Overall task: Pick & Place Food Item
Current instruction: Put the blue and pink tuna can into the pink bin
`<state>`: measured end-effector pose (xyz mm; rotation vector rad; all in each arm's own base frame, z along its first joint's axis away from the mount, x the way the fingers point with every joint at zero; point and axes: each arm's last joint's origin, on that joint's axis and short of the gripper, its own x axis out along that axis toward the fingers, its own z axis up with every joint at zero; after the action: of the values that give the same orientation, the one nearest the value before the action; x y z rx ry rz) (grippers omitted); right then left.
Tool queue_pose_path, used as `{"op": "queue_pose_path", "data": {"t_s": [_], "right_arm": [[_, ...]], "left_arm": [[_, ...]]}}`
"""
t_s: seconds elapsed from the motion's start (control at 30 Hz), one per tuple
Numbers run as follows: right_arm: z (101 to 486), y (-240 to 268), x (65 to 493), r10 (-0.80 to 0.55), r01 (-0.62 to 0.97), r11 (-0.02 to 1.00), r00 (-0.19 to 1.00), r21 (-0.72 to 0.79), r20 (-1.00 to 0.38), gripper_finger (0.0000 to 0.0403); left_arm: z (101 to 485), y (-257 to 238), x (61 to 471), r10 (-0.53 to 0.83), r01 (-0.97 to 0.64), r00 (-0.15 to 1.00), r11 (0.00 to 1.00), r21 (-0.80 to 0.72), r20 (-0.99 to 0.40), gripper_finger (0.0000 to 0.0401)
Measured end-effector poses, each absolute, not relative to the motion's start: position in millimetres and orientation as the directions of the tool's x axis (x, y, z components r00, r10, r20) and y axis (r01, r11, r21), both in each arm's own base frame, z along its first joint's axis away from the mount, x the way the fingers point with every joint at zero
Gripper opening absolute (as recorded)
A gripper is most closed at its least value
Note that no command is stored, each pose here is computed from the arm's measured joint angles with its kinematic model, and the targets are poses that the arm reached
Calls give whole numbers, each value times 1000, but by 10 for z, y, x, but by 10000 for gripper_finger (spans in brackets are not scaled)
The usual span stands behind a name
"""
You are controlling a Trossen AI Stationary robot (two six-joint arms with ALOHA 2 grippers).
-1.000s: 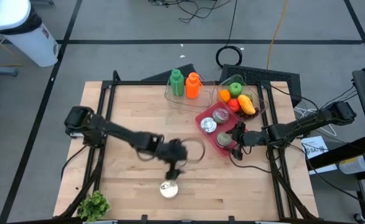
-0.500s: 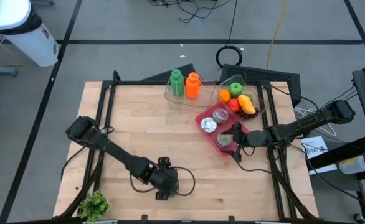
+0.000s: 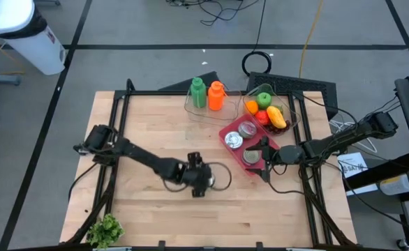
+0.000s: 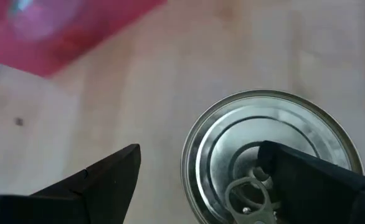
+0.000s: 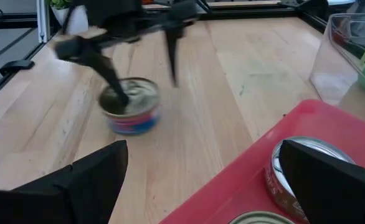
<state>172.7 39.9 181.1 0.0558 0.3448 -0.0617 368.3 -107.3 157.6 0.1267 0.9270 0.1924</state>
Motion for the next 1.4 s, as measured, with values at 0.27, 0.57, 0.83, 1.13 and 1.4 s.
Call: {"op": "queue_pose_path", "data": {"t_s": [0.27, 0.57, 0.83, 1.13, 1.4], "right_arm": [[1809, 452, 1715, -21, 40, 998, 940, 50, -340, 396], [1817, 583, 1745, 40, -3, 993, 954, 122, -298, 396], [1638, 747, 2027, 64, -32, 992, 959, 121, -275, 396], [1520, 909, 2649, 13, -63, 993, 897, -100, -441, 396], [1417, 997, 3055, 6, -170, 949, 852, -266, -523, 395]], "left_arm": [[2051, -728, 3773, 208, -206, 673, 974, 90, -710, 356], [2240, -1071, 3397, 180, -174, 600, 980, 93, -779, 356], [1758, -1238, 3236, 204, -233, 556, 969, 85, -805, 356], [1368, -1213, 3039, 139, -210, 631, 978, 4, -763, 356], [1249, -1020, 3059, 95, -237, 729, 964, -119, -678, 356]]}}
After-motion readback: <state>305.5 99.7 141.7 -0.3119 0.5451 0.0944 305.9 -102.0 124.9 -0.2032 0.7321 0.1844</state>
